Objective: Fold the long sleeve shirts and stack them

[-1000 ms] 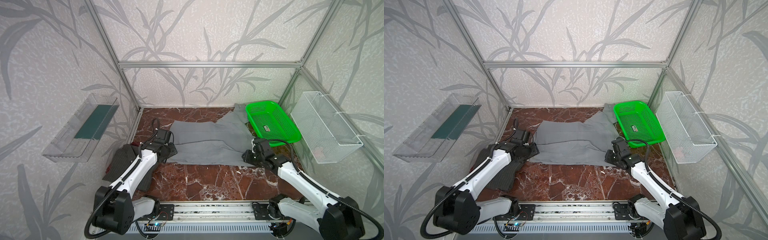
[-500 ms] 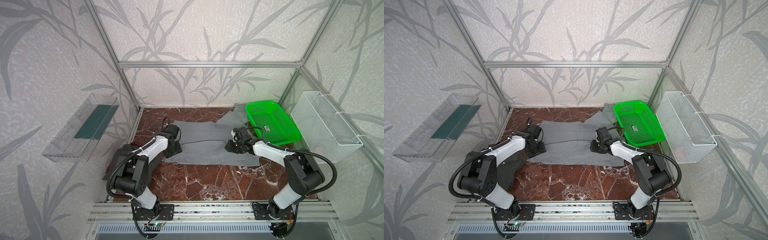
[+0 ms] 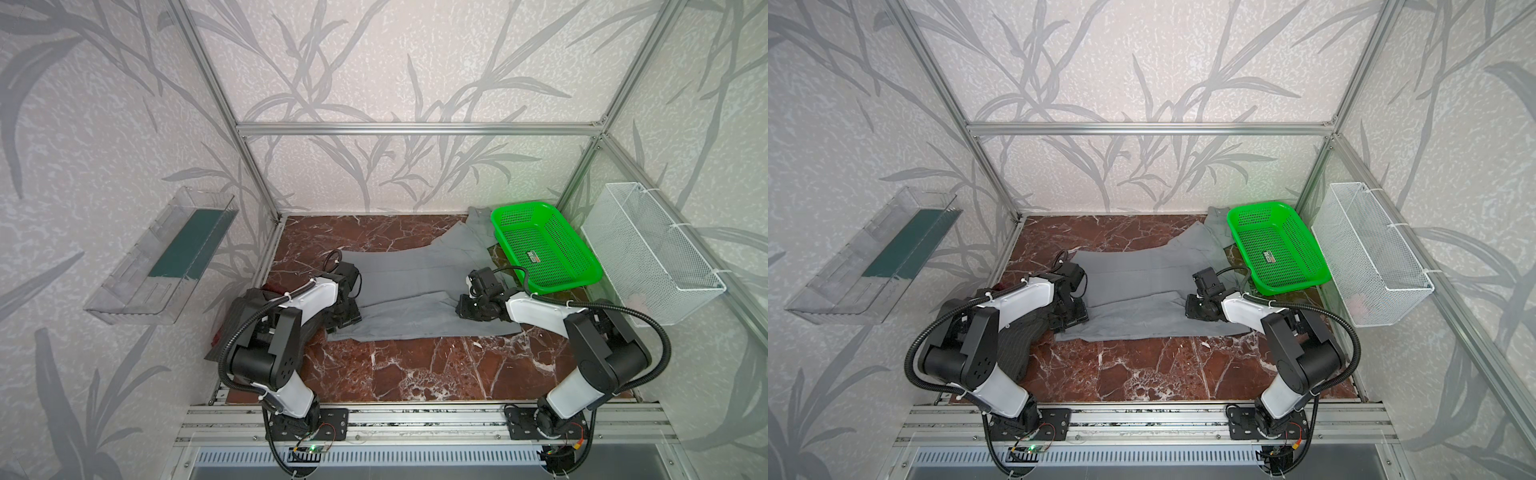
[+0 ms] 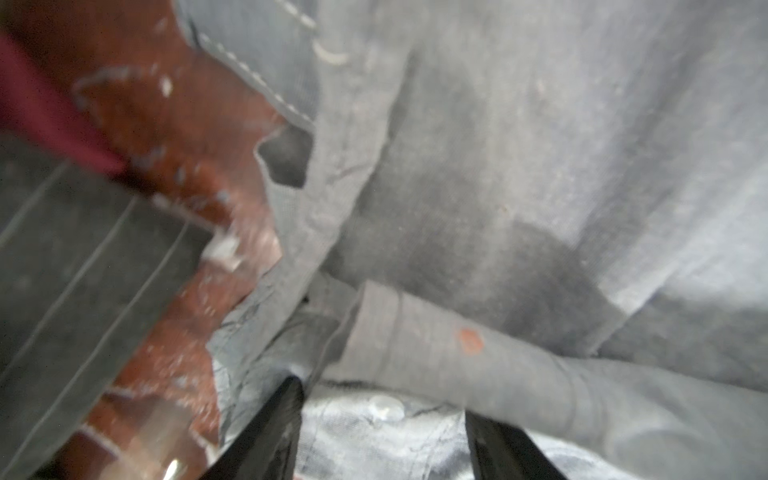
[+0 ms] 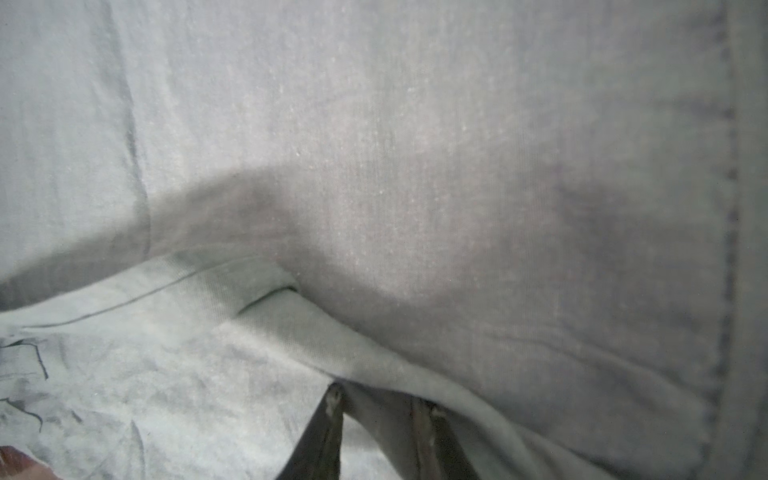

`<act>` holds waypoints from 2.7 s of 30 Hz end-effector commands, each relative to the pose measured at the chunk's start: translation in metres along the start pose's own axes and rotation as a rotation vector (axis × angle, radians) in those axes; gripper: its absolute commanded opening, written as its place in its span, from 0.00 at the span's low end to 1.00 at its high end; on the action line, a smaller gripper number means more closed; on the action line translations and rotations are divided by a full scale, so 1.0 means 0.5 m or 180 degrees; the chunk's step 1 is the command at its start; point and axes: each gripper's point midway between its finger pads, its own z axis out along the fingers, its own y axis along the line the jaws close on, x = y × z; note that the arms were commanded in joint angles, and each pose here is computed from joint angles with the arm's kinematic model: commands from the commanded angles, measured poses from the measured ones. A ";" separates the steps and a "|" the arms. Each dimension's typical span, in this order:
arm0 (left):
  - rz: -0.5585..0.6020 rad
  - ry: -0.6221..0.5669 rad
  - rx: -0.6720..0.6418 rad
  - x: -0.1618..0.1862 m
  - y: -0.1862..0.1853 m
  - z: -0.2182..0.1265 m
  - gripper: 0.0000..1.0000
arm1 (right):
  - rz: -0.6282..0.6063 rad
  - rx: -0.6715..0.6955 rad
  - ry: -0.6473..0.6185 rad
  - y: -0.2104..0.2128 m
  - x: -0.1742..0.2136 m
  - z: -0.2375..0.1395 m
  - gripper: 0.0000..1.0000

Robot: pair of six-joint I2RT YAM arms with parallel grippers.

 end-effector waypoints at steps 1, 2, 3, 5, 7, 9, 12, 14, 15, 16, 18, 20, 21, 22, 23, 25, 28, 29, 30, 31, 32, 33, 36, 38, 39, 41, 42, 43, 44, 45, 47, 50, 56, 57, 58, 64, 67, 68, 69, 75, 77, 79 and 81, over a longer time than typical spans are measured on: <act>0.0016 0.0023 -0.0151 0.027 0.040 -0.033 0.63 | -0.0120 0.0231 0.0262 -0.027 0.078 -0.010 0.31; 0.0047 0.0012 -0.0159 0.032 0.046 -0.041 0.63 | -0.0148 0.0245 0.0289 -0.026 0.091 -0.015 0.31; 0.0075 0.0019 -0.0150 0.038 0.051 -0.047 0.64 | -0.0185 0.0244 0.0312 -0.023 0.106 -0.020 0.31; 0.0116 0.0058 -0.0078 0.053 0.054 -0.061 0.64 | -0.0235 0.0272 0.0347 -0.021 0.134 -0.038 0.31; 0.0130 0.0049 0.0035 0.061 0.050 -0.081 0.64 | -0.0312 0.0263 0.0328 -0.015 0.154 -0.056 0.31; 0.0151 -0.0004 0.0153 0.059 0.042 -0.108 0.64 | -0.0260 0.0229 0.0281 -0.005 0.153 -0.080 0.32; 0.0190 -0.0155 0.0172 0.040 0.040 -0.138 0.65 | -0.0327 0.0108 0.0104 0.036 0.111 -0.125 0.32; 0.0215 -0.0270 0.0168 0.021 0.035 -0.153 0.65 | -0.0501 -0.0047 0.0035 0.075 0.082 -0.144 0.31; 0.0232 -0.0314 0.0184 0.010 0.030 -0.162 0.65 | -0.0534 -0.0123 0.0017 0.096 0.068 -0.150 0.31; 0.0264 -0.0326 0.0196 0.001 0.022 -0.170 0.65 | -0.0560 -0.0181 0.0036 0.114 0.060 -0.150 0.30; 0.0284 -0.0262 0.0216 -0.006 0.009 -0.181 0.65 | -0.0581 -0.0271 0.0102 0.139 0.050 -0.143 0.28; 0.0267 -0.0187 0.0265 -0.005 -0.003 -0.177 0.65 | -0.0601 -0.0341 0.0139 0.158 0.048 -0.128 0.24; 0.0237 -0.0175 0.0303 -0.003 -0.006 -0.171 0.65 | -0.0611 -0.0361 0.0143 0.163 0.046 -0.119 0.22; 0.0230 -0.0165 0.0358 -0.001 -0.012 -0.168 0.65 | -0.0633 -0.0374 0.0143 0.170 0.045 -0.109 0.21; 0.0214 -0.0157 0.0374 0.001 -0.013 -0.161 0.65 | -0.0666 -0.0391 0.0171 0.176 0.046 -0.095 0.20; 0.0191 -0.0125 0.0375 0.004 -0.013 -0.152 0.65 | -0.0667 -0.0336 0.0246 0.176 0.045 -0.069 0.18; 0.0201 -0.0126 0.0320 0.003 -0.007 -0.144 0.65 | -0.0670 -0.0284 0.0254 0.175 0.038 -0.030 0.17; 0.0206 -0.0136 0.0296 0.000 -0.005 -0.143 0.65 | -0.0671 -0.0261 0.0249 0.175 0.033 -0.017 0.17; 0.0217 -0.0153 0.0253 -0.003 -0.002 -0.142 0.65 | -0.0686 -0.0210 0.0257 0.172 0.030 -0.007 0.17; 0.0227 -0.0162 0.0211 -0.006 0.002 -0.142 0.66 | -0.0719 -0.0145 0.0248 0.169 0.024 0.007 0.17; 0.0250 -0.0170 0.0181 -0.011 0.004 -0.143 0.66 | -0.0731 -0.0124 0.0231 0.171 0.016 0.018 0.18; 0.0270 -0.0186 0.0166 -0.016 0.004 -0.144 0.67 | -0.0770 -0.0131 0.0224 0.179 0.004 0.028 0.20; 0.0279 -0.0225 0.0116 -0.033 0.010 -0.143 0.68 | -0.0902 -0.0129 0.0266 0.207 -0.024 0.045 0.25; 0.0250 -0.0238 0.0071 -0.045 0.019 -0.147 0.68 | -0.0963 -0.0131 0.0299 0.228 -0.044 0.025 0.30; 0.0230 -0.0255 0.0069 -0.053 0.022 -0.152 0.68 | -0.0961 -0.0060 0.0173 0.228 -0.065 0.000 0.35; 0.0193 -0.0366 0.0047 -0.072 0.029 -0.165 0.70 | -0.0921 -0.0030 -0.0169 0.223 -0.105 -0.051 0.49; 0.0180 -0.0437 0.0034 -0.083 0.030 -0.173 0.71 | -0.0907 -0.0032 -0.0334 0.221 -0.127 -0.073 0.55; 0.0178 -0.0502 0.0009 -0.095 0.032 -0.179 0.71 | -0.0881 -0.0005 -0.0485 0.215 -0.157 -0.107 0.61; 0.0171 -0.0530 -0.0010 -0.103 0.033 -0.184 0.73 | -0.0866 0.0052 -0.0535 0.210 -0.179 -0.125 0.63; 0.0164 -0.0546 0.0007 -0.112 0.029 -0.190 0.76 | -0.0830 0.0154 -0.0565 0.198 -0.202 -0.139 0.64; 0.0145 -0.0593 0.0021 -0.132 0.021 -0.200 0.78 | -0.0666 0.0333 -0.0567 0.163 -0.249 -0.147 0.67; 0.0121 -0.0684 -0.0059 -0.168 0.017 -0.201 0.80 | -0.0306 0.0367 -0.0687 0.124 -0.337 -0.157 0.71; 0.0098 -0.0617 -0.0070 -0.199 -0.001 -0.183 0.81 | 0.0067 0.0699 -0.0718 0.036 -0.494 -0.122 0.78; 0.0105 -0.0616 -0.0085 -0.203 -0.001 -0.181 0.81 | 0.0090 0.0807 -0.0689 0.020 -0.512 -0.108 0.79; 0.0119 -0.0613 -0.0120 -0.206 0.002 -0.179 0.81 | 0.0061 0.0882 -0.0670 0.012 -0.530 -0.100 0.80; 0.0096 -0.0600 -0.0156 -0.222 0.010 -0.169 0.85 | 0.0184 0.1090 -0.0569 -0.038 -0.603 -0.032 0.81; 0.0083 -0.0599 -0.0172 -0.234 0.010 -0.168 0.85 | 0.0203 0.1063 -0.0587 -0.057 -0.617 0.012 0.81; 0.0071 -0.0599 -0.0178 -0.239 0.011 -0.168 0.85 | 0.0242 0.1033 -0.0553 -0.069 -0.616 0.032 0.82; 0.0072 -0.0595 -0.0182 -0.242 0.010 -0.166 0.84 | 0.0279 0.1005 -0.0520 -0.075 -0.613 0.047 0.82; 0.0080 -0.0570 -0.0233 -0.254 0.010 -0.156 0.85 | 0.0282 0.0903 -0.0515 -0.097 -0.618 0.092 0.82; 0.0086 -0.0563 -0.0259 -0.255 0.012 -0.151 0.85 | 0.0258 0.0972 -0.0497 -0.107 -0.616 0.102 0.81; 0.0083 -0.0554 -0.0268 -0.255 0.013 -0.146 0.85 | 0.0263 0.1005 -0.0425 -0.122 -0.607 0.120 0.78; 0.0081 -0.0560 -0.0288 -0.255 0.015 -0.143 0.85 | 0.0272 0.1017 -0.0370 -0.130 -0.598 0.134 0.74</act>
